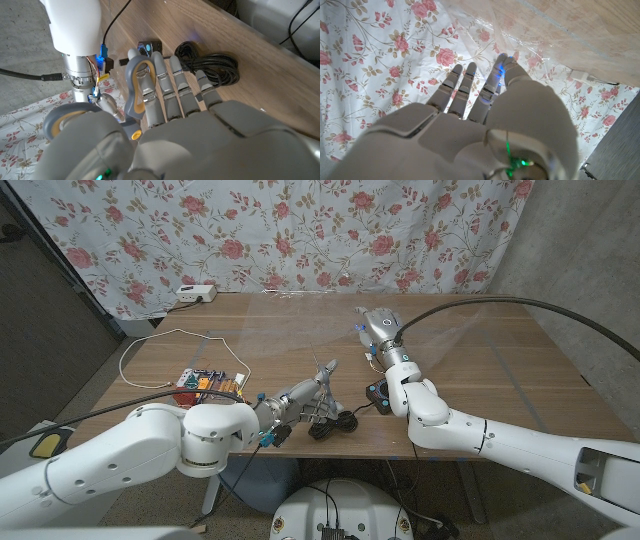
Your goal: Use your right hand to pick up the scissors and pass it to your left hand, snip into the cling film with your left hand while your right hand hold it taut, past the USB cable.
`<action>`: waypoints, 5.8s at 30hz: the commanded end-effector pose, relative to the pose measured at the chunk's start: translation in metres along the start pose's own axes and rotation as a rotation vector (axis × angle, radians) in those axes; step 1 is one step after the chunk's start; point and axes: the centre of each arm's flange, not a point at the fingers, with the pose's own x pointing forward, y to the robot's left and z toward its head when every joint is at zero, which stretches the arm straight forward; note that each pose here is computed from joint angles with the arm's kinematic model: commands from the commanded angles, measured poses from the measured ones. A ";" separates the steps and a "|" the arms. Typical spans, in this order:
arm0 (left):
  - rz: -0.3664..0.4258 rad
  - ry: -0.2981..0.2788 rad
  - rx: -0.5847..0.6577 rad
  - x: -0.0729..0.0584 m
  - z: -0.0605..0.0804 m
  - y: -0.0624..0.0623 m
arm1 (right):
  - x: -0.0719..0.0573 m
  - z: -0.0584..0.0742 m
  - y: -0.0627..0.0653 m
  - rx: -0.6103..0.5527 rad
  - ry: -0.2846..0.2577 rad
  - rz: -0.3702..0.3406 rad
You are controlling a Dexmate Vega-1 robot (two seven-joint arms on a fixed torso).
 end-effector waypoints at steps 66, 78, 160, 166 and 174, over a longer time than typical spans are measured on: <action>-0.080 -0.073 0.042 0.000 0.018 0.001 | -0.034 -0.005 -0.021 0.048 0.003 -0.120; -0.079 -0.072 0.038 -0.003 0.017 0.002 | -0.041 -0.006 -0.021 0.055 0.009 -0.124; -0.083 -0.091 0.028 0.029 0.028 0.012 | -0.048 -0.027 -0.036 0.188 0.010 -0.094; -0.052 -0.111 0.034 0.025 0.032 0.021 | -0.047 -0.026 -0.035 0.184 0.012 -0.089; -0.056 -0.107 0.032 0.025 0.030 0.020 | -0.047 -0.025 -0.034 0.183 0.012 -0.088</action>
